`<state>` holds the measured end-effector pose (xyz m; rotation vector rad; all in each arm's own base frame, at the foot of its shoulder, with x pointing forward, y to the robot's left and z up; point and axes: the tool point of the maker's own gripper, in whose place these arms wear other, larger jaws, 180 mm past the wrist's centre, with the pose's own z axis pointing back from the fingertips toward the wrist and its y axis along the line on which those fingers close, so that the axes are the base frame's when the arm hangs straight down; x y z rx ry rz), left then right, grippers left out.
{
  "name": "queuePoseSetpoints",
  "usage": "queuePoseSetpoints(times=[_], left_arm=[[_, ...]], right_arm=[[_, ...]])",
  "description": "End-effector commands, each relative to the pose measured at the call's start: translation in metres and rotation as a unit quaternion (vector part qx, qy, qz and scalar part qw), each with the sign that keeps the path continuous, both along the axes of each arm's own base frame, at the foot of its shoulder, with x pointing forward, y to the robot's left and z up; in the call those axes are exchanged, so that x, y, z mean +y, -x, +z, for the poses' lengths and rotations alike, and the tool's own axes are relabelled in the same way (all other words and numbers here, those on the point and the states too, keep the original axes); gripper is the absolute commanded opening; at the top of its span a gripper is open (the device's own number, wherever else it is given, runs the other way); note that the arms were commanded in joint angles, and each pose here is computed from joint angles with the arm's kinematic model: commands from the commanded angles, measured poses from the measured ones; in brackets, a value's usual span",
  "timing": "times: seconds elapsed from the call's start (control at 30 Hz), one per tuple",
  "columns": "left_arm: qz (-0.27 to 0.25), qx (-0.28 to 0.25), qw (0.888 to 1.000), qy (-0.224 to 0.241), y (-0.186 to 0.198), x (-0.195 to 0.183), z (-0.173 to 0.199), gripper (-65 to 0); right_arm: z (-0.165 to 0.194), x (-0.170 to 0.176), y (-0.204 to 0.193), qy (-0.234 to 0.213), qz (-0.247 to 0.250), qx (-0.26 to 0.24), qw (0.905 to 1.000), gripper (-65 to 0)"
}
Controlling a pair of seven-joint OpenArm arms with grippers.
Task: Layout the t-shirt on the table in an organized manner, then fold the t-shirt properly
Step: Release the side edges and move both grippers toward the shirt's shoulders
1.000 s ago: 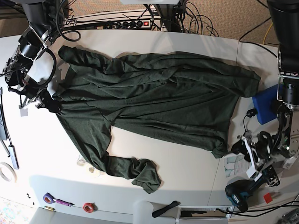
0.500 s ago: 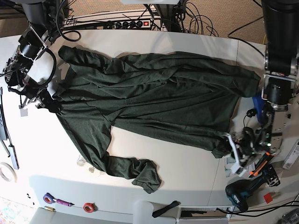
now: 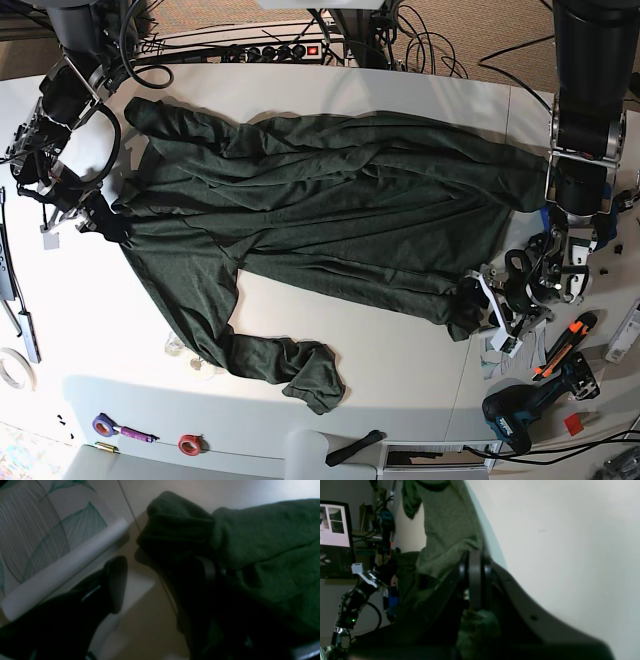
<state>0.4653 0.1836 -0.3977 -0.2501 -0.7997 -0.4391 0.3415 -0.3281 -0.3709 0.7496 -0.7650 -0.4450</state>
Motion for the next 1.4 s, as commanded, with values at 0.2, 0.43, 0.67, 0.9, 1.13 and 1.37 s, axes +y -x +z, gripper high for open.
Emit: queuePoseSetpoints(times=[0.2,0.43,0.67,0.9,1.13,1.37], left_arm=[[-0.009,-0.049,0.999,0.015,-0.031,-0.003,0.047,-27.0],[-0.010,-0.060,0.998,0.035,-0.038,-0.011,0.058,-27.0],[0.008,-0.055,0.998,0.029,-0.038,-0.012,0.050,-27.0],[0.017,-0.048,0.999,0.019,-0.031,-0.022,0.029,-27.0],[0.039,-0.064,0.996,0.040,-0.036,-0.025,0.034,-44.5],[0.011,-0.086,0.994,0.065,-0.037,-0.033,0.047,-65.0]], right_arm=[[0.021,-0.014,-0.010,0.010,-0.011,-0.029,0.9995,-65.0],[0.020,-0.013,-0.010,0.010,-0.010,-0.029,0.9995,-65.0],[0.020,-0.013,-0.010,0.010,-0.011,-0.029,0.9995,-65.0],[0.020,-0.013,-0.010,0.010,-0.011,-0.029,0.9995,-65.0],[0.021,-0.013,-0.010,0.010,-0.011,-0.030,0.9995,-65.0],[0.028,-0.022,-0.018,0.014,-0.034,-0.052,0.9980,-42.2]])
